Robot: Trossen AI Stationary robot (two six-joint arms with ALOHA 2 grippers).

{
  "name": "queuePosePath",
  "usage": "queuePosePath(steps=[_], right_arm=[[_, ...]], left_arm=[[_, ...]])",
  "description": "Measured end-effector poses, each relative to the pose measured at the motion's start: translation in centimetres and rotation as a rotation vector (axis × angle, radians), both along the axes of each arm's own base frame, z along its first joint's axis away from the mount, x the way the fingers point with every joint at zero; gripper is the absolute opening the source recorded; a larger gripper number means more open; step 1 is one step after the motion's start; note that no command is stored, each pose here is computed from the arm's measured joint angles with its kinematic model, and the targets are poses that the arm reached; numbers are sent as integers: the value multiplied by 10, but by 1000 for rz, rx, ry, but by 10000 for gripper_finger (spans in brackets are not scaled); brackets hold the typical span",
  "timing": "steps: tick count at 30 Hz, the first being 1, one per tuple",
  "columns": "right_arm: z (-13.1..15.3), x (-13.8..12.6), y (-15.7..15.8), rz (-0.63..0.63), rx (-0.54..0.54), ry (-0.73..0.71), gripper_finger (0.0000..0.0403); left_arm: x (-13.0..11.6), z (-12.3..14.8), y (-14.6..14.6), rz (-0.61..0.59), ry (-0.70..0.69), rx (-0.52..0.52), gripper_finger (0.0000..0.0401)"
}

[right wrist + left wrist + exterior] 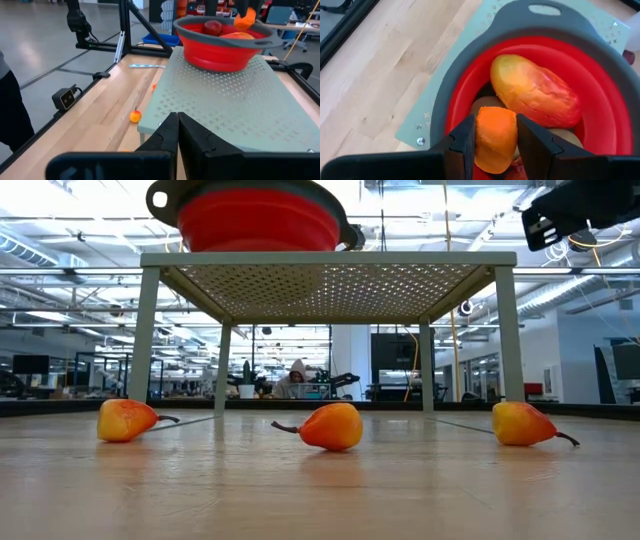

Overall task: Pick & Place Fruit
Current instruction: Put the orange fruit into the strainer

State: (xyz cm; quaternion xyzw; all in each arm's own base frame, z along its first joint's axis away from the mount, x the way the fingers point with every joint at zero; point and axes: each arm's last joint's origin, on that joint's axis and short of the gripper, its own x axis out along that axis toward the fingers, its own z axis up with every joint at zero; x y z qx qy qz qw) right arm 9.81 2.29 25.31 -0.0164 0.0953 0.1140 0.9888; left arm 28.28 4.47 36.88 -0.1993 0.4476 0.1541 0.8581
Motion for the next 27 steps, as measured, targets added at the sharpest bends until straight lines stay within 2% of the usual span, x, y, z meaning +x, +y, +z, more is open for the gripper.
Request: queuePosePath(steps=[9, 13, 17, 27], right_arm=[[2, -3, -1, 0, 3, -22, 4], [2, -3, -1, 0, 3, -21, 4], [2, -3, -1, 1, 4, -23, 4], [3, -2, -1, 2, 8, -40, 4]], left_arm=[[-1, -1, -1, 21, 6, -29, 115], [8, -9, -1, -1, 27, -71, 115], [17, -17, -2, -21, 48, -64, 115], [19, -16, -1, -11, 32, -47, 120]])
